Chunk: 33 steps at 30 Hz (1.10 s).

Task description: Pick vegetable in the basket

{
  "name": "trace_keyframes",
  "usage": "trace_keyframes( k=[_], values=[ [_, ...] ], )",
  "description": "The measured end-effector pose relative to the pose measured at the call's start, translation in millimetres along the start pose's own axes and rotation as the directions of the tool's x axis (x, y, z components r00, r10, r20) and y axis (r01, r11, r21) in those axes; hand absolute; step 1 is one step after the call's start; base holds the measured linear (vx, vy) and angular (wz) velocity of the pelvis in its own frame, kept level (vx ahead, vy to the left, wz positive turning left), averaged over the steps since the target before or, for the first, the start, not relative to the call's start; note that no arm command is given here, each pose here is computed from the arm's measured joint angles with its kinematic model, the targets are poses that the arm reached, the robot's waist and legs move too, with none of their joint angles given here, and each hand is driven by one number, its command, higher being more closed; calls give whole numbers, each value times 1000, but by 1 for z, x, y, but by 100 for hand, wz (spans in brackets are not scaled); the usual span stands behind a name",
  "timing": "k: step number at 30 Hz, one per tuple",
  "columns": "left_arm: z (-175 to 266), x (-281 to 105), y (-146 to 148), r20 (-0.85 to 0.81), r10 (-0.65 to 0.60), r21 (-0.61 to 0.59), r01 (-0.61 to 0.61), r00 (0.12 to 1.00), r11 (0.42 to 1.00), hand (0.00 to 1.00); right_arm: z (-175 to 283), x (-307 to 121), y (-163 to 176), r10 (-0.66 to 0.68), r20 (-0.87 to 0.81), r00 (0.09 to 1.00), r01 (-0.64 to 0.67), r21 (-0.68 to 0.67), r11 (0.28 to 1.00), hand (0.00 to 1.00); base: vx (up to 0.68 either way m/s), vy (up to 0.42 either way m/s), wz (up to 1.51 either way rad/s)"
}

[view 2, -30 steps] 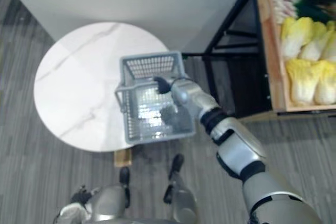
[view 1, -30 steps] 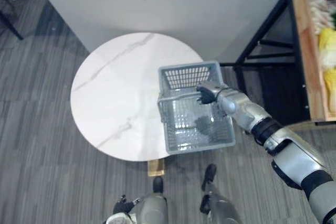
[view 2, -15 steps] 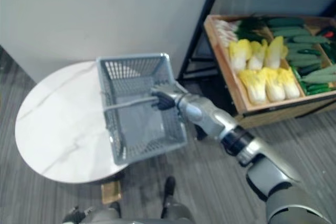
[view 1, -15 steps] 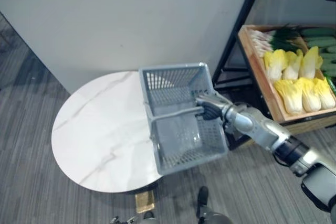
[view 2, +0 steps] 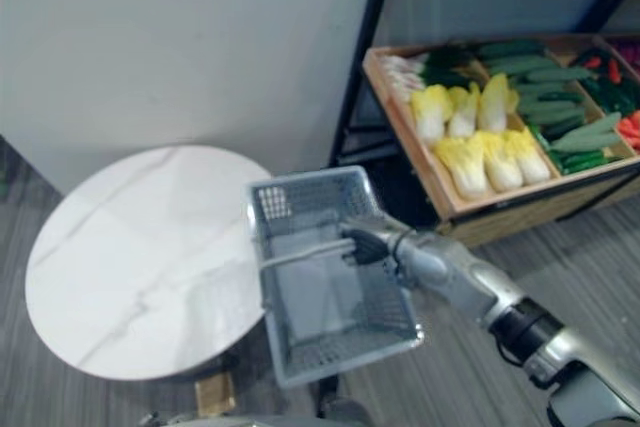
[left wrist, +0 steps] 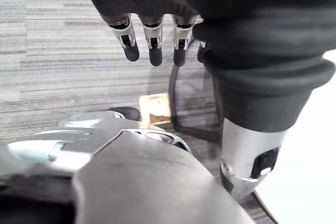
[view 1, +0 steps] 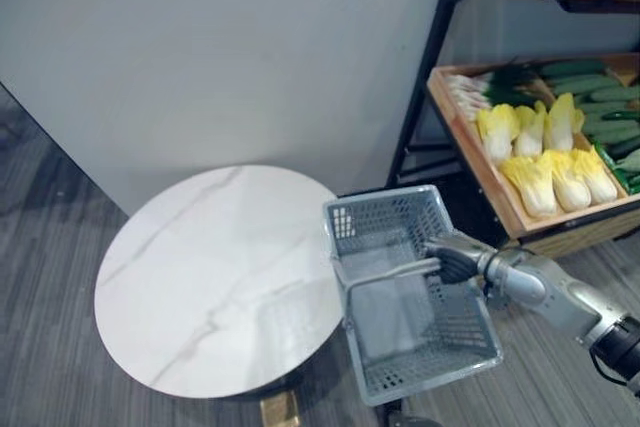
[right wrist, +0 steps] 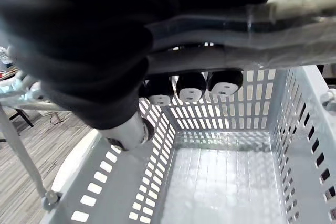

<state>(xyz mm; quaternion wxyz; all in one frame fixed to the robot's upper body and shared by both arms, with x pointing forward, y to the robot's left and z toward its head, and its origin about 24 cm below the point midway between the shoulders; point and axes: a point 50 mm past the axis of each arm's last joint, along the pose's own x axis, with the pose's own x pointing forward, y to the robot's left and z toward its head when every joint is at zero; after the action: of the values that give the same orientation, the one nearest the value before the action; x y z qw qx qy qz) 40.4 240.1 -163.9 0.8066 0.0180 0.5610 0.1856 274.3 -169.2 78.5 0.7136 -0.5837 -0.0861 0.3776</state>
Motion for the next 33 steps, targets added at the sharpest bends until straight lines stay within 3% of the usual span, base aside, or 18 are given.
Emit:
trace_keyframes(
  k=[18, 25, 33],
  values=[
    [-9, -3, -5, -19, -29, 89, 31, 999, 996, 0, -14, -32, 57, 120, -94, 988, -117, 40, 992, 100, -2, -6, -11],
    [7, 1, -13, 24, -61, 165, 57, 998, 985, 0, -27, -52, 57, 35, -191, 981, -26, 51, 998, 100, -86, 51, -30],
    [17, 4, -3, 43, -41, 234, 30, 998, 972, 0, -23, -38, 46, -36, -168, 985, 32, -24, 999, 100, -204, 91, -112]
  ],
)
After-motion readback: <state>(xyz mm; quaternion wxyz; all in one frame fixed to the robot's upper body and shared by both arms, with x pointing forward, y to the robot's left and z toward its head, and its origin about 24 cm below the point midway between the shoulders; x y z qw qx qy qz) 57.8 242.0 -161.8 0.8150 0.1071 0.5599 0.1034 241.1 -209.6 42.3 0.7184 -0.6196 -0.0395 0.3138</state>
